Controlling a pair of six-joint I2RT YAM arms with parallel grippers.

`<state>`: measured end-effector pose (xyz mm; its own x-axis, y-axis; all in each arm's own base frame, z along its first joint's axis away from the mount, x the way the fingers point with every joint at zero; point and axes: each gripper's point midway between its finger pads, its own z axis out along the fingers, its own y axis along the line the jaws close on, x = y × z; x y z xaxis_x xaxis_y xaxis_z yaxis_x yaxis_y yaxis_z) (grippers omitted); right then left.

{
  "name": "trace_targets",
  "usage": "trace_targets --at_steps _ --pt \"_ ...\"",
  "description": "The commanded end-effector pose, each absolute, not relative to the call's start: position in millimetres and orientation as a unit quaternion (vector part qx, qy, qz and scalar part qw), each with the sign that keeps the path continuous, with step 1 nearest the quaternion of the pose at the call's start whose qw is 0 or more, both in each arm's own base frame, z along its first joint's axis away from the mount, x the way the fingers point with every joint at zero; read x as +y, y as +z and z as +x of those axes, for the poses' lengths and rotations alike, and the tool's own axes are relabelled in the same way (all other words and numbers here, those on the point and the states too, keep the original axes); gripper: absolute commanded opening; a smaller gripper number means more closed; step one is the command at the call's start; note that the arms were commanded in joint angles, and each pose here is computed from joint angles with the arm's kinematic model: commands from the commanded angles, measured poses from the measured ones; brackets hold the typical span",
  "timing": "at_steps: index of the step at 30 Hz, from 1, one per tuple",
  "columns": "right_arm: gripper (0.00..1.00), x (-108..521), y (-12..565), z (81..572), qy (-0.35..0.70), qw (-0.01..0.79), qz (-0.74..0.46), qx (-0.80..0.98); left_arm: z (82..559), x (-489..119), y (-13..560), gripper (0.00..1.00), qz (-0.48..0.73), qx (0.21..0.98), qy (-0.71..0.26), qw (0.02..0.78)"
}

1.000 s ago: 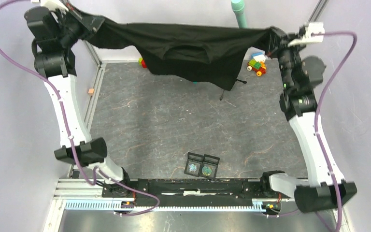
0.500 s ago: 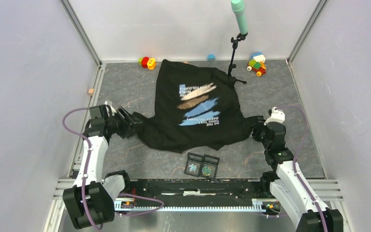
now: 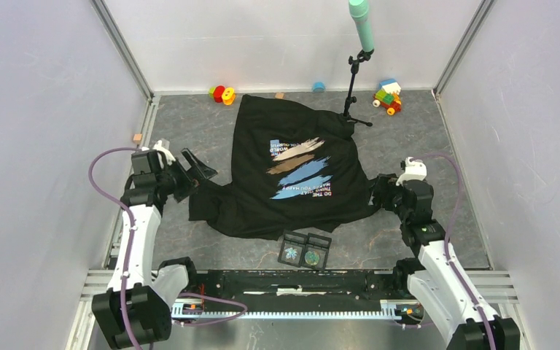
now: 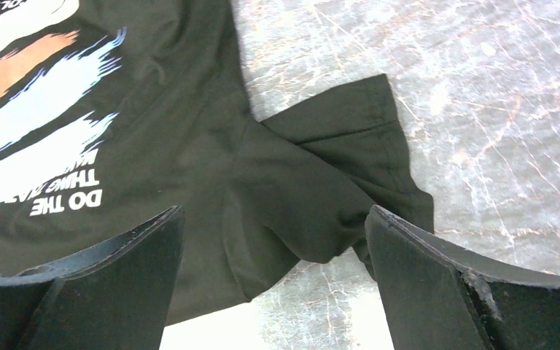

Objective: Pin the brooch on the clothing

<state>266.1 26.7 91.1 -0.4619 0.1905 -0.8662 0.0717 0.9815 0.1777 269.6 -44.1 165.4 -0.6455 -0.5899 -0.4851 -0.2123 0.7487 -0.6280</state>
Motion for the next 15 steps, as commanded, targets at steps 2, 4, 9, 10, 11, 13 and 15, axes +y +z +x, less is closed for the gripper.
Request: trace_targets --at_steps 2,4,9,10,11,13,15 --pt "0.97 48.8 121.4 277.0 0.097 0.533 0.001 0.841 267.6 -62.3 153.3 1.0 -0.163 0.888 -0.272 0.334" --pt "0.97 52.7 123.5 276.8 0.104 0.532 -0.009 0.84 265.6 -70.9 146.2 1.0 -0.152 0.893 -0.277 0.319" --pt "0.95 58.9 113.5 274.7 0.119 0.519 -0.017 0.846 266.7 -90.9 135.6 1.0 -0.131 0.898 -0.289 0.305" --pt "0.94 60.0 110.1 275.0 0.121 0.516 -0.018 0.848 268.0 -95.7 133.7 1.0 -0.127 0.898 -0.291 0.304" --pt "0.91 60.3 108.0 276.1 0.121 0.513 -0.02 0.849 268.1 -103.7 132.2 1.0 -0.117 0.9 -0.295 0.299" --pt "0.87 61.5 104.6 280.5 0.119 0.505 -0.028 0.855 270.4 -115.8 127.0 1.0 -0.106 0.903 -0.3 0.287" --pt "0.8 61.9 106.0 288.2 0.114 0.496 -0.037 0.86 273.1 -128.2 123.8 1.0 -0.098 0.905 -0.306 0.28"
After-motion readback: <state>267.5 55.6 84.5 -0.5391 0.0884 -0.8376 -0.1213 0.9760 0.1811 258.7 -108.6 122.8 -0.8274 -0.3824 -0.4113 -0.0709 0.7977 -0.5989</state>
